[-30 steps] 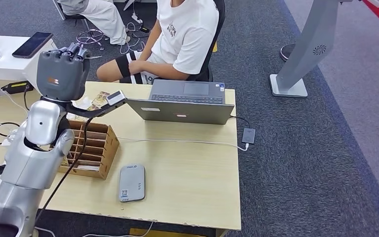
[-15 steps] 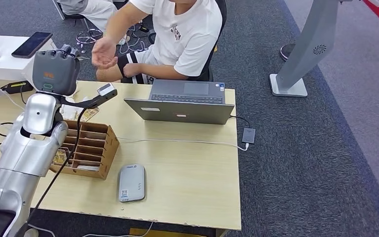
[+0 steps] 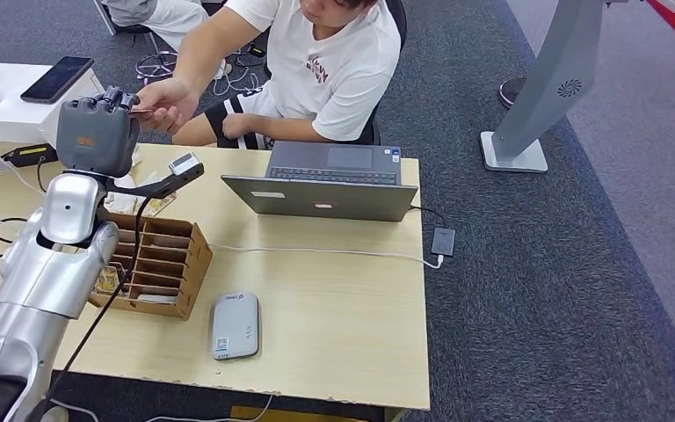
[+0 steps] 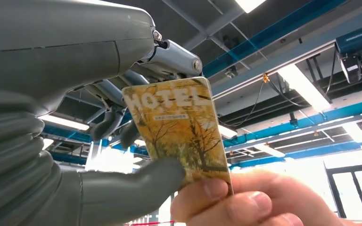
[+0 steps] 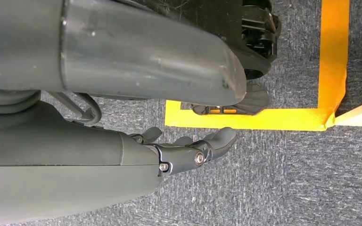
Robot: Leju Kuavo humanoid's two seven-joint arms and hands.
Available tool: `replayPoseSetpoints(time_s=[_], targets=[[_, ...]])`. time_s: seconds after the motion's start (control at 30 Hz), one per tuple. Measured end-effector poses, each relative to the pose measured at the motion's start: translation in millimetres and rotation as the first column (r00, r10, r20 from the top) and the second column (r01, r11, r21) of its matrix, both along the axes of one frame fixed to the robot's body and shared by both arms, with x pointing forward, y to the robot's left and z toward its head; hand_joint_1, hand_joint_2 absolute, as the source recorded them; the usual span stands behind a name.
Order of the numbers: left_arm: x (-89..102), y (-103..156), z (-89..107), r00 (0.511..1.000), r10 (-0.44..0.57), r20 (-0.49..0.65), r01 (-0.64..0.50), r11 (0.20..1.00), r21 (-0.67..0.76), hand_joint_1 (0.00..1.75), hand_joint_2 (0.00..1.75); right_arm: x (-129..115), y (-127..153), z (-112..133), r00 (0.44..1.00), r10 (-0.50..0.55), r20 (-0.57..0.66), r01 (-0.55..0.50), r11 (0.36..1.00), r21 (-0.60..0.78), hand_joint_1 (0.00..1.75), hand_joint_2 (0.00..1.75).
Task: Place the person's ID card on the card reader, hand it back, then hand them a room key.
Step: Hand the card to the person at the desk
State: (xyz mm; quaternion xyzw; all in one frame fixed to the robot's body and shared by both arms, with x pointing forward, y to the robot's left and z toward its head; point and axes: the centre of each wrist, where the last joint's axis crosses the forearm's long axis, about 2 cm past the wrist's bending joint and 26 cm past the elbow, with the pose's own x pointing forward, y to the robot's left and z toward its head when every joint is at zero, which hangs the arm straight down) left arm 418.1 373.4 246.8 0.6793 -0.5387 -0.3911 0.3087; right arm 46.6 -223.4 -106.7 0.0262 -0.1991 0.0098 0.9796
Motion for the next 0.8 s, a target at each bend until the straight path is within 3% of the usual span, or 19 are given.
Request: replayPoseSetpoints(time_s=[0.53,0.67,0.8], targets=[[-15.1,-2.2,-24.2,0.999,-0.036,-0.006,0.035,0.999,-0.018,0.0,1.75,-0.3,0.0,0.0,1.0,-0.005,-0.001,0.005,1.0,0.002,0.0,0.0],[-52.7,-16.1,-48.6,0.99,-0.138,0.025,0.139,0.987,-0.076,0.0,1.75,-2.8,0.1,-0.3,0.999,-0.035,0.0,0.035,0.999,-0.008,0.0,0.0],[-127.4,-39.8,-86.5,0.97,-0.242,0.018,0.242,0.965,-0.099,0.0,1.75,-8.3,4.4,-0.3,0.997,-0.079,-0.001,0.078,0.997,-0.017,0.0,0.0]])
